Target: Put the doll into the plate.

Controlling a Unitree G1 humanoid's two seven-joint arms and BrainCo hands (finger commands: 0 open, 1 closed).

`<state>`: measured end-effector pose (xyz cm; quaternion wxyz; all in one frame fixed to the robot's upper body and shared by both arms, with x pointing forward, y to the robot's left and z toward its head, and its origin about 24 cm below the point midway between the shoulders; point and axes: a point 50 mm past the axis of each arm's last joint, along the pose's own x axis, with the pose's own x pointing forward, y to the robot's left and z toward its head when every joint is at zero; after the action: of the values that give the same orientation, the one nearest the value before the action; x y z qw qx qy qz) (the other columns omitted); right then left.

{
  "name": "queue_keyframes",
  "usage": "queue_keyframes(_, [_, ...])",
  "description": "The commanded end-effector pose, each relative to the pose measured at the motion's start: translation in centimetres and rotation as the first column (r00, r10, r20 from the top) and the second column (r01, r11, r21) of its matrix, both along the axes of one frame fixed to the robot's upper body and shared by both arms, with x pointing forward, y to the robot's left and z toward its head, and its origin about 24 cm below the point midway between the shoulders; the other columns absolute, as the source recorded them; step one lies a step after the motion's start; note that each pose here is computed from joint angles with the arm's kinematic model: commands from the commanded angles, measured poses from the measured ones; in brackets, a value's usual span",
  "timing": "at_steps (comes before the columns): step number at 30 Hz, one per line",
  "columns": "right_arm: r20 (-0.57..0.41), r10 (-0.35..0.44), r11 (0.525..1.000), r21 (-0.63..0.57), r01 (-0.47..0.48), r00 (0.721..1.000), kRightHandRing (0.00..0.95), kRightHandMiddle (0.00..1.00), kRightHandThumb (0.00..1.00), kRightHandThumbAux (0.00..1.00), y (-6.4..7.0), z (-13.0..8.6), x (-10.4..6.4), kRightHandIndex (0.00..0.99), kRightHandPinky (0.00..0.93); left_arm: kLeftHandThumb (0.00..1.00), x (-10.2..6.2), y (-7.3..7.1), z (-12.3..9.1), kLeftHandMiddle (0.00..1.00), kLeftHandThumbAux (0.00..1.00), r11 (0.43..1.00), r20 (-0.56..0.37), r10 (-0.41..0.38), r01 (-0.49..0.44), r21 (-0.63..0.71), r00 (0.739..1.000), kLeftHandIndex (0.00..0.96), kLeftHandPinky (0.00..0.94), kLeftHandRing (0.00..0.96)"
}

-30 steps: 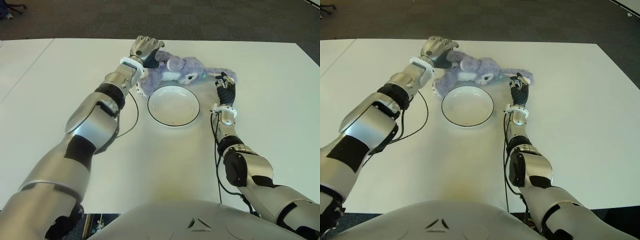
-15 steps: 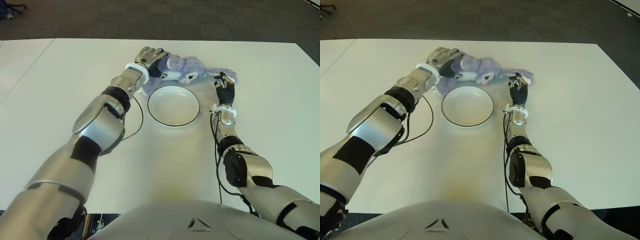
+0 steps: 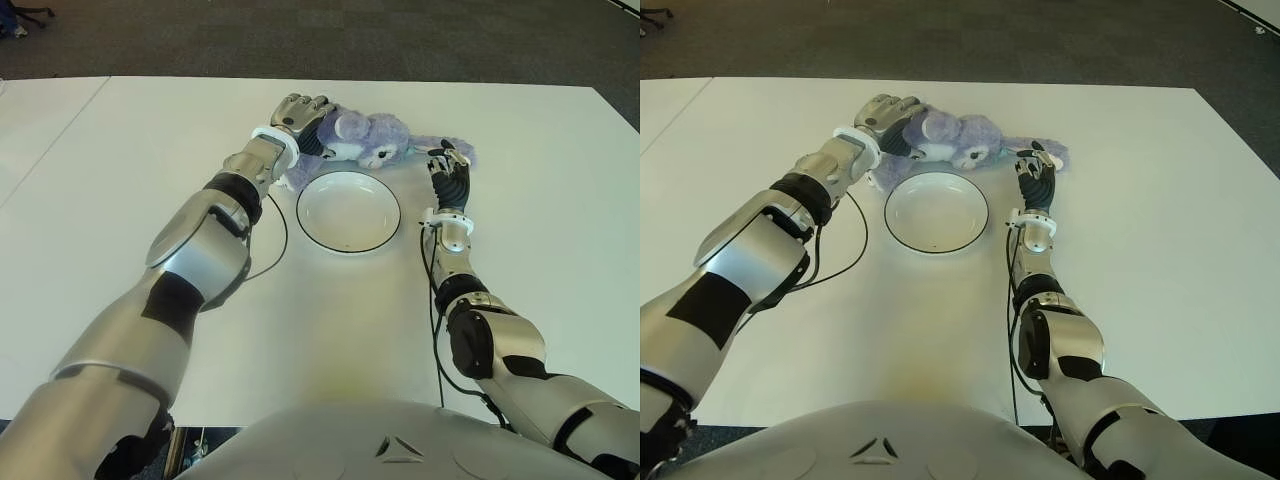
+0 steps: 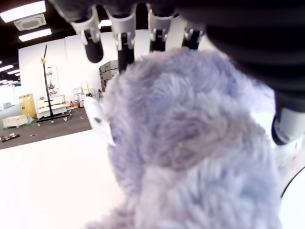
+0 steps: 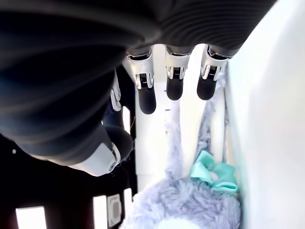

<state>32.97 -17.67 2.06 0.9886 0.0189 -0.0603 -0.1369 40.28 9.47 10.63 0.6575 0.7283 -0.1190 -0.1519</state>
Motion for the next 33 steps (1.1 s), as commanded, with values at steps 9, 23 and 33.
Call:
queue_keyframes(9, [-0.472,-0.038,0.99,0.101,0.097,0.881,0.041,0.133,0.71,0.724,2.9,-13.3,-15.6,0.417,0.049,0.12,-1.5,0.3,-4.0,0.0,0.492,0.999,-0.167,0.023,-0.029,-0.029,0.986,0.0,0.0,0.0])
queue_keyframes(23, [-0.287,0.057,0.996,0.08,-0.035,0.956,0.148,0.173,0.708,0.722,7.0,-11.9,-19.7,0.421,0.23,0.119,-1.5,0.5,-4.0,0.0,0.509,0.999,-0.111,0.032,-0.034,-0.014,0.993,0.0,0.0,0.0])
queue_keyframes(33, [-0.261,0.143,0.988,0.091,-0.123,0.955,0.104,0.186,0.699,0.719,6.4,-12.0,-22.1,0.425,0.117,0.231,-1.5,0.3,-4.0,0.0,0.514,0.999,-0.101,0.031,-0.032,-0.005,0.994,0.0,0.003,0.0])
